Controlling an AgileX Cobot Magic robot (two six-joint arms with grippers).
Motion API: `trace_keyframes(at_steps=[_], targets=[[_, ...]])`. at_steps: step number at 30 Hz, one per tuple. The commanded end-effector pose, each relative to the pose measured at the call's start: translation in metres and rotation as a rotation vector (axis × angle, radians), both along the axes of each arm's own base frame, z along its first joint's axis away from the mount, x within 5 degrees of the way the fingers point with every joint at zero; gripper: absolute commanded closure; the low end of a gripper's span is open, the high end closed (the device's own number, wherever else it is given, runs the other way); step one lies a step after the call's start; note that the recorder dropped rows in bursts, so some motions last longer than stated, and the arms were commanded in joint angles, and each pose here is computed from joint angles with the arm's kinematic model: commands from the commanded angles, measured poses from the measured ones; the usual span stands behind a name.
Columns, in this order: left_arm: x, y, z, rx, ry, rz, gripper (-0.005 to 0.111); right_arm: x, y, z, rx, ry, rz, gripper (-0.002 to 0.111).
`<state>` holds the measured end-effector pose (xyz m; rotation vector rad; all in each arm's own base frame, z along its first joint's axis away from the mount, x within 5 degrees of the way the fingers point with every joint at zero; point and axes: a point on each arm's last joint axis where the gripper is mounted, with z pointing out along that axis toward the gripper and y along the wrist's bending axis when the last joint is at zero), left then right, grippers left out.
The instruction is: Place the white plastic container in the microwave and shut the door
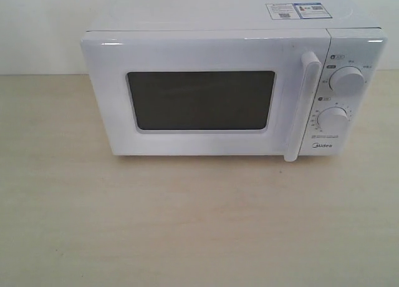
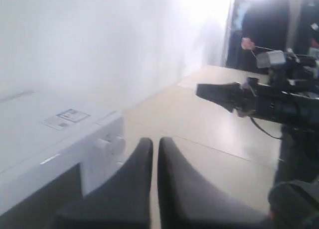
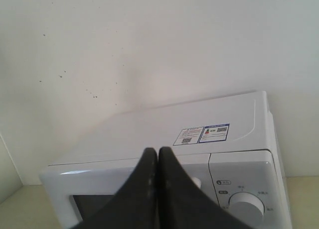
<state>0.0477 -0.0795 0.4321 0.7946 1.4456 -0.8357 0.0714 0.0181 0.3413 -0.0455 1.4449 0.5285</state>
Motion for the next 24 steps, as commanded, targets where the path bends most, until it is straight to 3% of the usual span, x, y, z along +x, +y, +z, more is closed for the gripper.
trace_keyframes(at_steps=[1,4,7,20,24], targets=[[0.003,0.017,-0.041,-0.050,-0.018,0.226,0.102,0.000,0.000,-0.002,-0.006,0.000,-0.004,0.108],[0.015,0.030,-0.092,-0.071,0.030,0.424,0.102,0.000,0.000,-0.002,-0.006,0.000,-0.004,0.108],[0.015,0.041,-0.120,-0.105,0.019,0.541,0.102,0.000,0.000,-0.002,-0.006,0.000,-0.004,0.108],[-0.011,0.062,-0.151,-0.232,-0.152,0.683,0.102,0.000,0.000,-0.002,-0.006,0.000,-0.004,0.108],[-0.010,0.064,-0.157,-0.226,-0.150,0.722,0.102,0.000,0.000,-0.002,-0.006,0.000,-0.004,0.108]])
